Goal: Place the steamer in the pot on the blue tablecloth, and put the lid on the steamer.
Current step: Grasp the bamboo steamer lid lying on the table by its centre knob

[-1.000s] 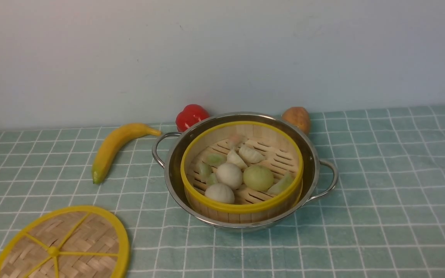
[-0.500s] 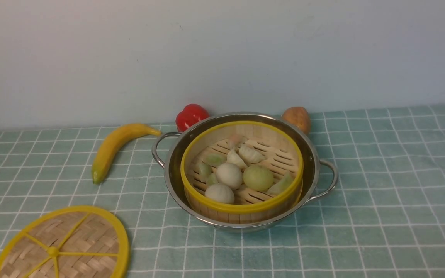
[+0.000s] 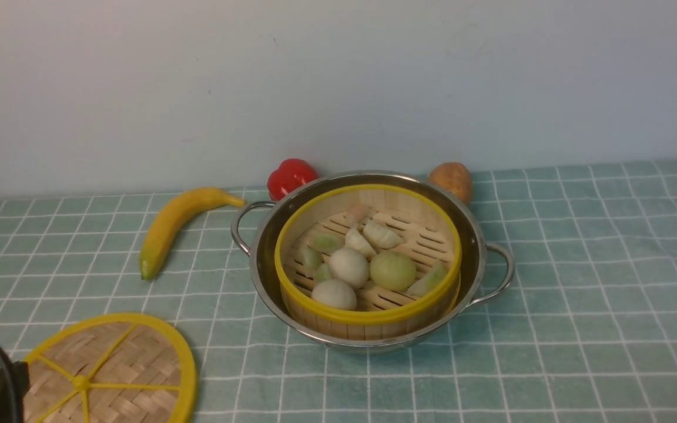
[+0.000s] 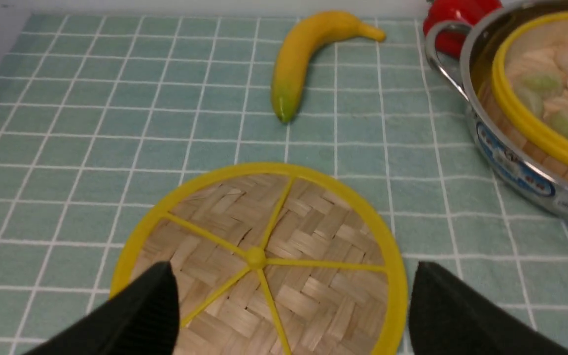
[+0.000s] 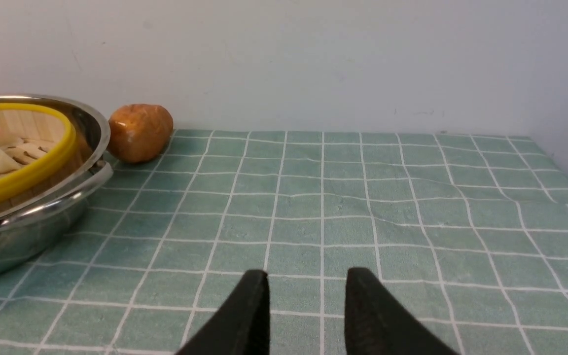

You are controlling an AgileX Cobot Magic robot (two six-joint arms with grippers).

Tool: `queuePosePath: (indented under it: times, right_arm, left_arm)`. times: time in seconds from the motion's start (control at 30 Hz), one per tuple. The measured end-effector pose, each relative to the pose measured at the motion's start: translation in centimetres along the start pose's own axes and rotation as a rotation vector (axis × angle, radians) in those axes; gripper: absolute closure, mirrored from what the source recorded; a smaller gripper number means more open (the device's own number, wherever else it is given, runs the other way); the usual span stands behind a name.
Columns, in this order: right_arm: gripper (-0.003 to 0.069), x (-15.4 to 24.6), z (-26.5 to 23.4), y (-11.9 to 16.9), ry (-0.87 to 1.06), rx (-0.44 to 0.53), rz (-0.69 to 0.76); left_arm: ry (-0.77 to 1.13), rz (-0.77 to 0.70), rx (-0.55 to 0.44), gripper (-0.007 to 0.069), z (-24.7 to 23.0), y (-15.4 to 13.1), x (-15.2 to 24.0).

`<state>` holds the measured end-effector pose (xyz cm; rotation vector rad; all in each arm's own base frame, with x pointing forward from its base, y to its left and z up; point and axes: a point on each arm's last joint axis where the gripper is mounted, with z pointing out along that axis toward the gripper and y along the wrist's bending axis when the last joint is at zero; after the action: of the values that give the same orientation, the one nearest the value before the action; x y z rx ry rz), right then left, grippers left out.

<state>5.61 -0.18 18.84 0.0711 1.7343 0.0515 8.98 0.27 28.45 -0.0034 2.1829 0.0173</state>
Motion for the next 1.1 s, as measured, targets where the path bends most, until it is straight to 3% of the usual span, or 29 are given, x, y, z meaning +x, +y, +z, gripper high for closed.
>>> queuePosePath:
  times: [0.37,0.67,0.83,1.1]
  right_arm:
    - [0.0417,0.0,0.0,0.0,0.0,0.0,0.0]
    - [0.0417,0.0,0.0,0.0,0.0,0.0,0.0]
    - [0.0417,0.0,0.0,0.0,0.0,0.0,0.0]
    - [0.0417,0.0,0.0,0.0,0.0,0.0,0.0]
  left_arm:
    - [0.113,0.033,0.064,0.0047,3.9,-0.1,-2.2]
    - [0.483,0.035,0.093,0.0053,9.0,0.1,-0.1]
    - [0.618,0.018,0.099,0.0108,11.7,0.3,0.9]
    - [0.595,0.053,0.074,0.0217,13.2,0.7,-0.3]
